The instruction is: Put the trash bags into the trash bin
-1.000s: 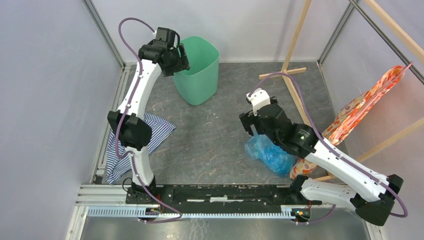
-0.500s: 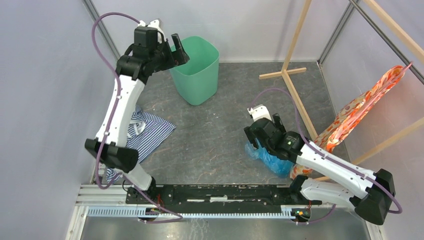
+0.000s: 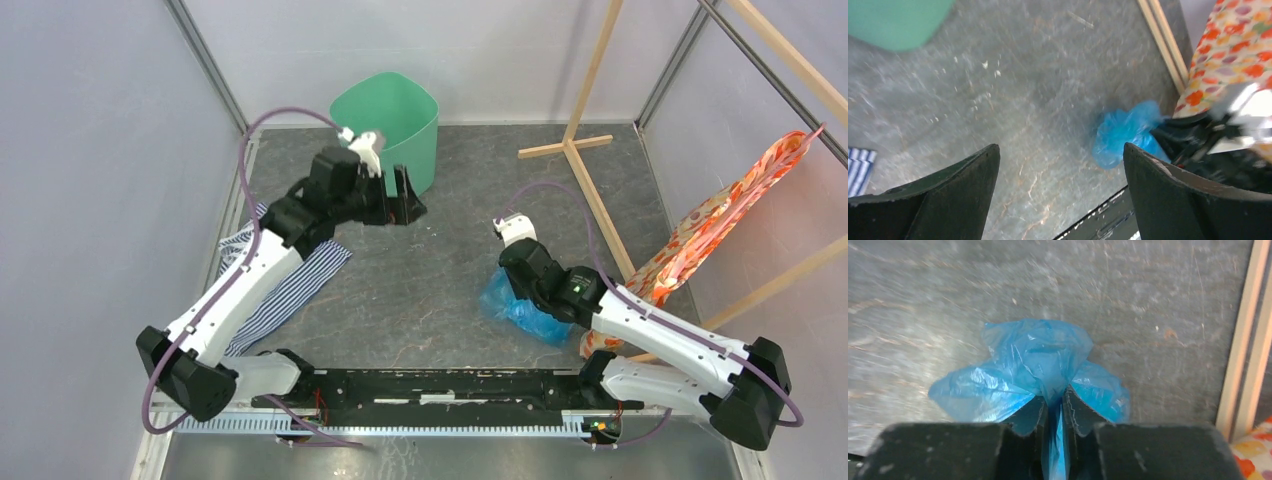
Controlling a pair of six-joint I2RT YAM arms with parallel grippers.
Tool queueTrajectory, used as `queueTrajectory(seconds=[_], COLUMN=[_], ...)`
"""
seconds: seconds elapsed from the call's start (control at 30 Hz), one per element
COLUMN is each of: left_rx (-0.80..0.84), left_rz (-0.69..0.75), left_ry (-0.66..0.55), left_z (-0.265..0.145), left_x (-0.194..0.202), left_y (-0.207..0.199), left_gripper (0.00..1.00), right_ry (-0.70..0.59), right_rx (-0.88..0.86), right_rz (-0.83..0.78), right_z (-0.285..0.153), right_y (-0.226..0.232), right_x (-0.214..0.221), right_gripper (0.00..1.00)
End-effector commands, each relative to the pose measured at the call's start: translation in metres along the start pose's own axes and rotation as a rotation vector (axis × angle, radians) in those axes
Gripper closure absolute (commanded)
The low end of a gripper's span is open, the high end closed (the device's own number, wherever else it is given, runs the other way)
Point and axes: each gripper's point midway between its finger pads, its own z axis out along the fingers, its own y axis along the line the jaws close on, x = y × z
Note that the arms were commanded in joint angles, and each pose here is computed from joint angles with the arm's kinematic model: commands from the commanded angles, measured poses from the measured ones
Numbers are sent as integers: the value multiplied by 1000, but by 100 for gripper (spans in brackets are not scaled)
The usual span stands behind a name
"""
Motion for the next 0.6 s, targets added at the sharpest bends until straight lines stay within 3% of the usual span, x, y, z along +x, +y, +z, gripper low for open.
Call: queueTrajectory(seconds=[0.0,0.1,0.27,0.47,0.57], left_rx=[93,144,241,313,301], left_rz=[-82,-147,-203,-166,-191], left_ry=[2,50,67,54,47], left_z=[4,13,13,7,7], left_x=[35,71,105,125,124], left_y=[-7,-3,-6,-5,-4], left_gripper=[3,6,11,18,20], right_ry=[-171,-209,-219,-235,-263], right_rx=[-152,-227,-281,-357,-312], right_rz=[74,75,67,40,20], right_z=[-20,-27,-25,-28,-34], right_y=[27,41,57,75,65], right_x=[-69,-91,-108,-129,-145], right_gripper=[90,95,96,100,100])
